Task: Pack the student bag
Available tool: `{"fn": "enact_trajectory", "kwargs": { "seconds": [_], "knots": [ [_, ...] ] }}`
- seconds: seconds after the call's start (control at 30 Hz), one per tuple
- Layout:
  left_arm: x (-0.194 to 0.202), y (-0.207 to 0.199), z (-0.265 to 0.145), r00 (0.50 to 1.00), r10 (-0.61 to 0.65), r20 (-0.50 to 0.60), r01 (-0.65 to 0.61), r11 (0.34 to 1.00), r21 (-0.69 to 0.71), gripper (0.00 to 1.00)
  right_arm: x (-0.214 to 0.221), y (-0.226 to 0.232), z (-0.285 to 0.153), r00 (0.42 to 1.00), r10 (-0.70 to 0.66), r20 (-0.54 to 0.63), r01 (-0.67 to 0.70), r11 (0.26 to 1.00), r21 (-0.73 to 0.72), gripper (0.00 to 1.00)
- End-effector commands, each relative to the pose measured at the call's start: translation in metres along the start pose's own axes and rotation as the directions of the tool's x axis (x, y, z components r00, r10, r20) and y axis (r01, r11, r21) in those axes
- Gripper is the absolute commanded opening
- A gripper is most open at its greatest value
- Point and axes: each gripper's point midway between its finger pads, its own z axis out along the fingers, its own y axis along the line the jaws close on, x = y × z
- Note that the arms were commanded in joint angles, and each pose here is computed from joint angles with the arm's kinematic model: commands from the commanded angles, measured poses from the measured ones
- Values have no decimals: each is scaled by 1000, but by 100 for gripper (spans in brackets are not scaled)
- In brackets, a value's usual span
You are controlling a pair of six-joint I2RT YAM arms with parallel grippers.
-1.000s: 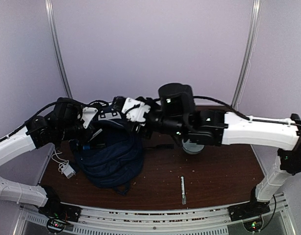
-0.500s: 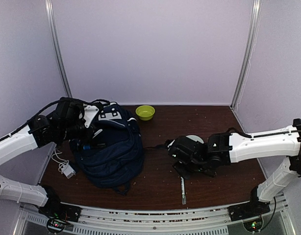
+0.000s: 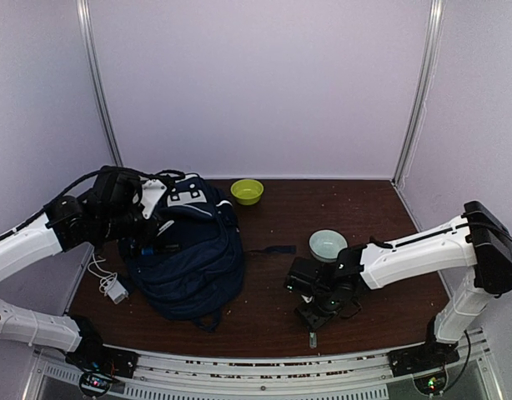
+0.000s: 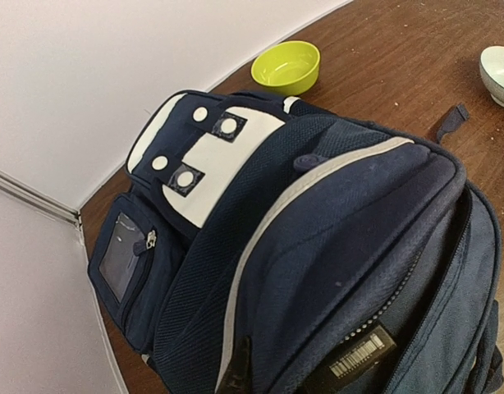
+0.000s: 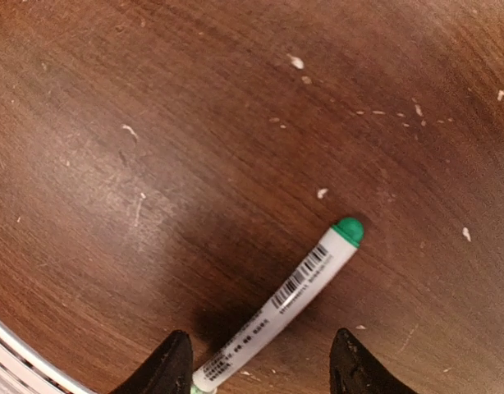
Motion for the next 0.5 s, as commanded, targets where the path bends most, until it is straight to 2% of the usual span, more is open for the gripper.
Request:
{"fn": "enact_trajectory", "kwargs": {
  "seconds": [0.0,0.07,0.2,0.33,0.47],
  "knots": [
    [-48,4,-19,983,-80,164,75,997,34,0,3,8,11,999,32,-21,-33,998,-45,54],
    [-49,4,-20,983,-81,167,76,997,34,0,9,5,15,999,35,-37,-36,999,-34,45],
    [-50,4,-20,982,-81,168,76,996,36,0,12,6,16,998,32,-45,-34,998,-47,20],
    [-50,3,-19,983,-81,167,76,996,38,0,14,8,16,998,14,-61,-17,998,-53,1],
    [-52,3,-19,983,-77,165,71,997,37,0,0,12,3,998,-57,-33,55,996,-65,0]
  ]
}}
